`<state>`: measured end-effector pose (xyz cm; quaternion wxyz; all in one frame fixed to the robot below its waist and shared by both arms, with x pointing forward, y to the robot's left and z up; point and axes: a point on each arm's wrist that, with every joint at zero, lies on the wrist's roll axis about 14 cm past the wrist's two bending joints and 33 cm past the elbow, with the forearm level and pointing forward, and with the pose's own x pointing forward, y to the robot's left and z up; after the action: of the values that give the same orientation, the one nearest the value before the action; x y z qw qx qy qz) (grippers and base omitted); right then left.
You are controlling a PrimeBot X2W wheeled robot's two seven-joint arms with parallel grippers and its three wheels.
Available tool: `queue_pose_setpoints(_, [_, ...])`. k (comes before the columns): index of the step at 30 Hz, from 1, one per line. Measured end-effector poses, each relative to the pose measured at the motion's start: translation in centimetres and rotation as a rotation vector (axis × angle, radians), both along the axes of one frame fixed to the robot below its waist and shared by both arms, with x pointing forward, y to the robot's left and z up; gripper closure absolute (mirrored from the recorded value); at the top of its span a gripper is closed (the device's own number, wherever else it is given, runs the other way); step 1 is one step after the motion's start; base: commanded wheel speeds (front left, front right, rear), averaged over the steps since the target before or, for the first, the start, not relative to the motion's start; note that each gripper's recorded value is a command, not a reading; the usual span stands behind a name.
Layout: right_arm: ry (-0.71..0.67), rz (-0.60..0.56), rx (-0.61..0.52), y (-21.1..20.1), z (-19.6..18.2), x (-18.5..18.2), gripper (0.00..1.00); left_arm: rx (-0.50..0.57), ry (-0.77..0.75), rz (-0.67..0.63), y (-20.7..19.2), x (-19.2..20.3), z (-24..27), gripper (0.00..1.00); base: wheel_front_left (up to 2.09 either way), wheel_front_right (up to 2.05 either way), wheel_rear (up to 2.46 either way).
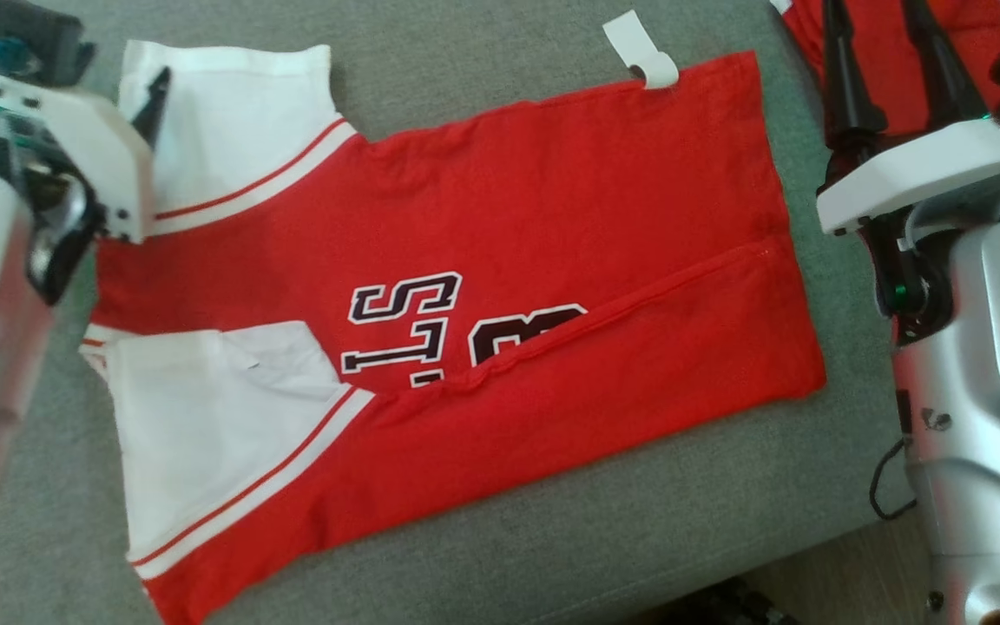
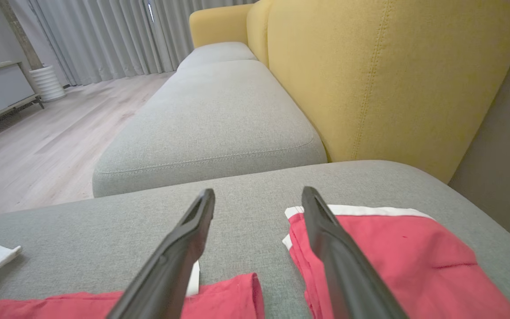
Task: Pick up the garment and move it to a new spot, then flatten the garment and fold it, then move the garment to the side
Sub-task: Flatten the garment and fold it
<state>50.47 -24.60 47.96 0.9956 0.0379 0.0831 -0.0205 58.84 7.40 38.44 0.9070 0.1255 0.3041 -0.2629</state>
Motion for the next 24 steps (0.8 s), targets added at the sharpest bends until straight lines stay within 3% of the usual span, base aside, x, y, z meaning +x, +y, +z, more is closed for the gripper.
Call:
queue_pose_setpoints(13, [0.015, -0.017, -0.014, -1.0, -0.9, 0.0, 0.0, 0.009, 0.172, 0.048, -0.1, 0.8, -2.7, 0.0, 0.0, 0.0, 0.0])
queue_pose_setpoints(15, [0.014, -0.018, -0.015, -1.0, -0.9, 0.1, 0.0, -0.002, 0.214, 0.043, -0.5, 0.4, -2.6, 1.0, 0.0, 0.0, 0.0])
queue_pose_setpoints(20, [0.009, -0.015, -0.025, -1.2, -0.7, 0.4, 0.0, -0.058, 0.198, 0.036, -1.0, 0.0, -1.7, 1.0, 0.0, 0.0, 0.0])
queue_pose_setpoints(23, [0.032, 0.019, -0.041, -0.4, -0.9, 0.6, 0.0, -0.114, 0.088, 0.05, -0.6, 0.8, 0.1, 1.0, 0.0, 0.0, 0.0])
queue_pose_setpoints(24, [0.076, 0.064, -0.054, 0.6, -1.7, 0.5, 0.0, -0.154, -0.013, 0.048, -0.8, 1.4, 2.1, 1.0, 0.0, 0.0, 0.0])
